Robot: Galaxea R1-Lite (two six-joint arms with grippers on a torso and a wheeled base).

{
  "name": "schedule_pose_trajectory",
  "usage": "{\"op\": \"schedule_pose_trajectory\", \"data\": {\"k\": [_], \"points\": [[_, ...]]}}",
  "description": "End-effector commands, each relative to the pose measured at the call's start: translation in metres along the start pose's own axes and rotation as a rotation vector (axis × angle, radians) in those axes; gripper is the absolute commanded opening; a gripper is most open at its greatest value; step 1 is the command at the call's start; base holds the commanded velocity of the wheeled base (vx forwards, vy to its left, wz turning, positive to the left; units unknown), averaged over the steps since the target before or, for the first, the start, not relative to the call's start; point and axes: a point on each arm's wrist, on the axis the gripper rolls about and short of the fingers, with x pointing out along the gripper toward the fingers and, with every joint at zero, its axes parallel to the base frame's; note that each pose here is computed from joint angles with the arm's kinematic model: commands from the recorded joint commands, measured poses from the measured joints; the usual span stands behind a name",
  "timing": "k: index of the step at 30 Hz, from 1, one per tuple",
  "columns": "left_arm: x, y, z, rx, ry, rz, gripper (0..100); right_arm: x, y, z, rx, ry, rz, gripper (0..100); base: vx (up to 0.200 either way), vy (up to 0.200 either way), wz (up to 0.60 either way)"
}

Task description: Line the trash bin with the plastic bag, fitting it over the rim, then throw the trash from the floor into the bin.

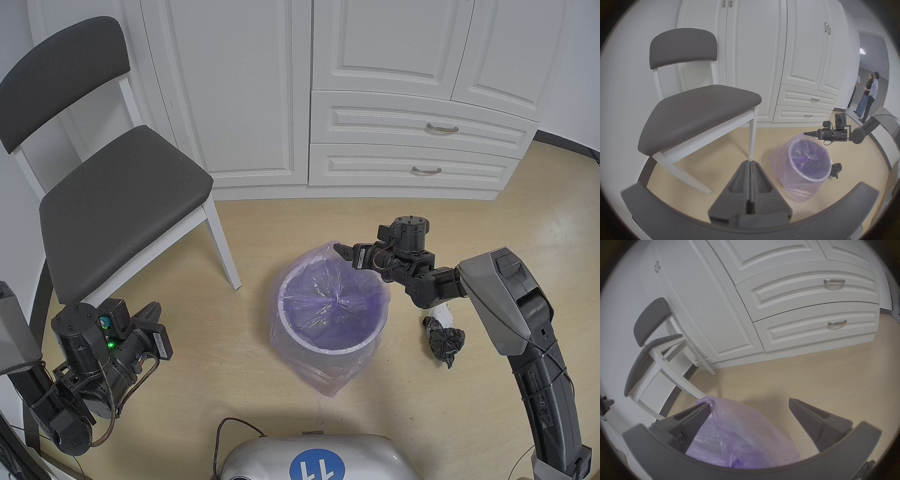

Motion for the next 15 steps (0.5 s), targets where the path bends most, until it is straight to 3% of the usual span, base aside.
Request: {"op": "schedule_pose_trajectory", "data": {"k": [1, 11, 15], "points": [[0.001, 0.001, -0.001, -0.001, 0.003, 0.006, 0, 0.011, -0.023, -0.025, 0.019, 0.043, -0.063, 100, 0.000, 0.000, 0.00], [0.002, 0.001, -0.003, 0.002, 0.012, 0.007, 0, 0.011, -0.037, -0.031, 0.026, 0.063, -0.081, 100, 0.000, 0.000, 0.00], [0.002, 0.001, -0.003, 0.002, 0.012, 0.005, 0, 0.008, -0.038, -0.021, 0.030, 0.045, -0.082, 100, 0.000, 0.000, 0.00]]}}
